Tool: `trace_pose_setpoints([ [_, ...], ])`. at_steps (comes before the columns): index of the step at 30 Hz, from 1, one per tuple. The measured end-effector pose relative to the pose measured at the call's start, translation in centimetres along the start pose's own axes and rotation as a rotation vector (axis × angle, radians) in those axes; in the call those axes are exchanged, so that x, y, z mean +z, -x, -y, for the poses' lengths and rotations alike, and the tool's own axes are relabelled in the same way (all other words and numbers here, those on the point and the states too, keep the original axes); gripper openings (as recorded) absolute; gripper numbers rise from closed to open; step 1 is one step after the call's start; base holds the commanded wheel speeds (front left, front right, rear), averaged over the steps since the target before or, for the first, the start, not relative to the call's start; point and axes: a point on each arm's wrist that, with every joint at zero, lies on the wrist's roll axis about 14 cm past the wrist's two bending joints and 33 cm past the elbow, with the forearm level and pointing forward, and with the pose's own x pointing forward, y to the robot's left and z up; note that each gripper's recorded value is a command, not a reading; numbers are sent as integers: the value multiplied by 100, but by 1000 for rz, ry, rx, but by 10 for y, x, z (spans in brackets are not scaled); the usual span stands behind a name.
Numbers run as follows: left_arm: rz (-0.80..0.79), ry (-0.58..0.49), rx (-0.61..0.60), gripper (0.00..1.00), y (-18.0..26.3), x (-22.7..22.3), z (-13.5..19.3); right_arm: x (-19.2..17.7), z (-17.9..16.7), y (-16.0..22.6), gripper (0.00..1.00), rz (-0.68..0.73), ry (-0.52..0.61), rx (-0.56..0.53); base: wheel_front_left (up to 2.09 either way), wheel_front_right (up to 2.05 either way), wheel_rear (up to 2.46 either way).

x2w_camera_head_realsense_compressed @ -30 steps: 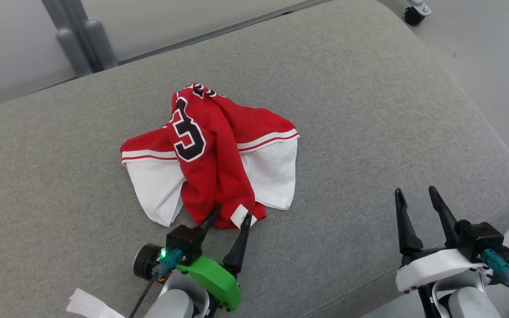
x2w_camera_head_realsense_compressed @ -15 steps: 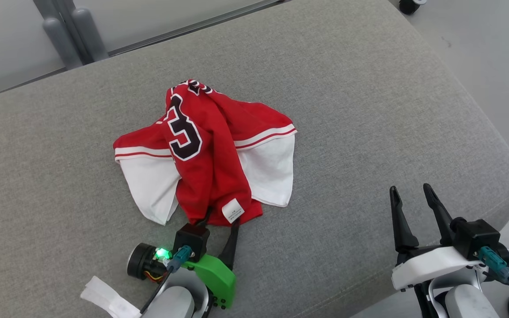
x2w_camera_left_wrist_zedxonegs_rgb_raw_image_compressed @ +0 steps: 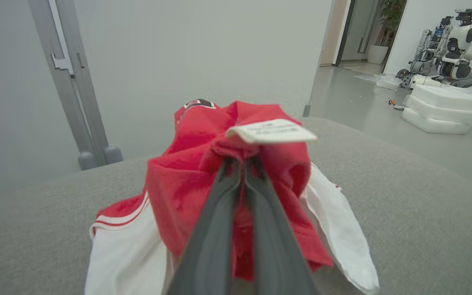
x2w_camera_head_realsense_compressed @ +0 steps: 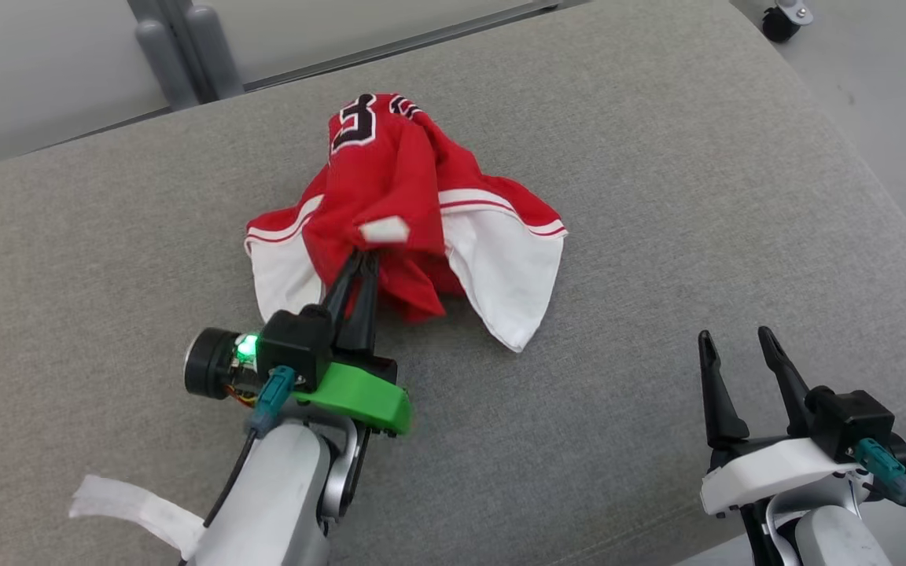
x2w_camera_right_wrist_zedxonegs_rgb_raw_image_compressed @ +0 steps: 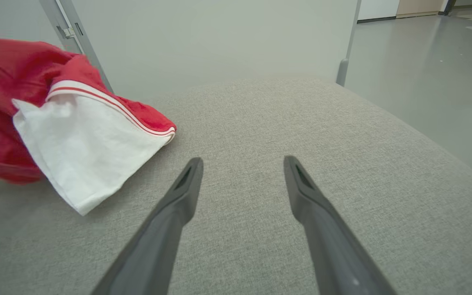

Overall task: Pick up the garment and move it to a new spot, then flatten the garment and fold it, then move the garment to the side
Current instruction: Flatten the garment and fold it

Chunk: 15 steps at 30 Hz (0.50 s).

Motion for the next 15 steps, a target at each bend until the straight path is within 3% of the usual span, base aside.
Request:
trace_pose_setpoints([
  [8, 278, -120, -25, 0, -6, 97, -3, -1, -18, -6, 100, 3, -16, 55, 0, 0, 0],
  [15, 379, -228, -11, 0, -7, 145, -19, 3, -29, -8, 100, 16, -24, 89, 0, 0, 0],
])
